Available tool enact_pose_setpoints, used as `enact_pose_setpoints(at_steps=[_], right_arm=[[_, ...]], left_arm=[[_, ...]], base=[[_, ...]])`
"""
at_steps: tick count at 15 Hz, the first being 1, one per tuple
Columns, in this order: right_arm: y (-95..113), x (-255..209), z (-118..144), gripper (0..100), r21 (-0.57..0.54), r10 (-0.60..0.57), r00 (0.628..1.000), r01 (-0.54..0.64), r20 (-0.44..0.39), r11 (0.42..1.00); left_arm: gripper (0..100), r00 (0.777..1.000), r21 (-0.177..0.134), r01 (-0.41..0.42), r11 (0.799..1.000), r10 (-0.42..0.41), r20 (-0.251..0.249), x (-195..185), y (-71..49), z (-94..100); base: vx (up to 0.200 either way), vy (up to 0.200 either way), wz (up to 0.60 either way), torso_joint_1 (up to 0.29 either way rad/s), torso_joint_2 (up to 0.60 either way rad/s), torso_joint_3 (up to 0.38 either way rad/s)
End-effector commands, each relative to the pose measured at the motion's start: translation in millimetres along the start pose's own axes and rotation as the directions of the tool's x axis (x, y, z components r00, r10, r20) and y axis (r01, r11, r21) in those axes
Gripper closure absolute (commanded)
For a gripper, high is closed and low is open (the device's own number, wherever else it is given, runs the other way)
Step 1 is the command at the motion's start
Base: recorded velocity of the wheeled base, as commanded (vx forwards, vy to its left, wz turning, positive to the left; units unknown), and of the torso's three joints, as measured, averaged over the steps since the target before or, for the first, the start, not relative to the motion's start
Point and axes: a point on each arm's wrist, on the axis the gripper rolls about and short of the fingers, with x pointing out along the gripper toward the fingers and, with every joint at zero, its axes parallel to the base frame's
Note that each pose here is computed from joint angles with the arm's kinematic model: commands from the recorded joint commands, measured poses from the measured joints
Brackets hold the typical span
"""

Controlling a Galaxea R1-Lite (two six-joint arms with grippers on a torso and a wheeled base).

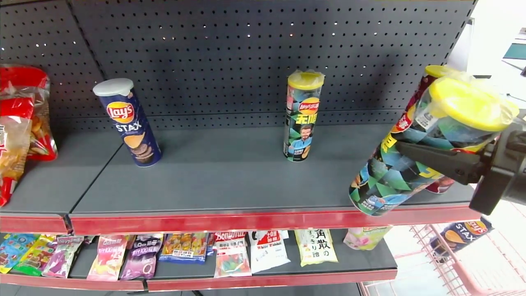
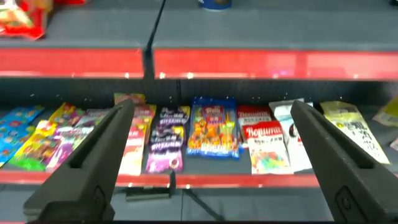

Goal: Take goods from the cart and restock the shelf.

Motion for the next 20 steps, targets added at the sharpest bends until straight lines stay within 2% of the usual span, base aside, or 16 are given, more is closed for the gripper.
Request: enact_pose_setpoints(at_steps=[1,3,8,14,17,18,19,20], right_arm=[[0,4,0,100,0.002,0.002,1.000,-0.002,-0.008,1.000],[-1,5,1,100,0.002,0.004,1.000,-0.004,-0.006,1.000],[-2,12,4,100,0.002,-0.001,1.000,0.001,-0.008,1.000],[-3,16,2,100,-0.001,0.001,1.000,-0.001,-0.020,1.000],[-5,23,-3,100,-0.040,-0.009,0.999,0.008,-0.045,0.999],[-5,24,-3,100,-0.054,-0.010,0.999,0.008,-0.049,0.999],[-6,29,-3,100,-0.057,-0.025,0.998,0.022,-0.055,0.998],[-7,34,-2,100,-0.058,-0.052,0.997,0.048,-0.063,0.997]], left_arm=[[0,1.000,-0.001,-0.001,1.000,0.001,-0.001,0,0.0,0.0],[0,1.000,0.000,-0.001,1.000,0.001,-0.001,0,0.0,0.0],[0,1.000,0.000,-0.001,1.000,0.001,-0.001,0,0.0,0.0],[0,1.000,-0.001,0.002,1.000,-0.002,-0.001,0,0.0,0.0],[0,1.000,0.005,0.006,1.000,-0.006,0.001,0,-0.1,0.4],[0,1.000,0.006,0.008,1.000,-0.008,-0.009,1,-0.1,0.7],[0,0.999,0.010,0.014,1.000,-0.014,-0.045,3,-0.1,1.4],[0,0.999,0.012,0.016,1.000,-0.015,-0.050,4,-0.1,1.5]], base=[[0.000,0.000,0.00,0.000,0.00,0.000],[0.000,0.000,0.00,0.000,0.00,0.000],[0.200,0.000,0.00,-0.009,0.00,0.004],[0.000,0.000,0.00,0.000,0.00,0.000],[0.000,0.000,0.00,0.000,0.00,0.000],[0.000,0.000,0.00,0.000,0.00,0.000],[0.000,0.000,0.00,0.000,0.00,0.000],[0.000,0.000,0.00,0.000,0.00,0.000]])
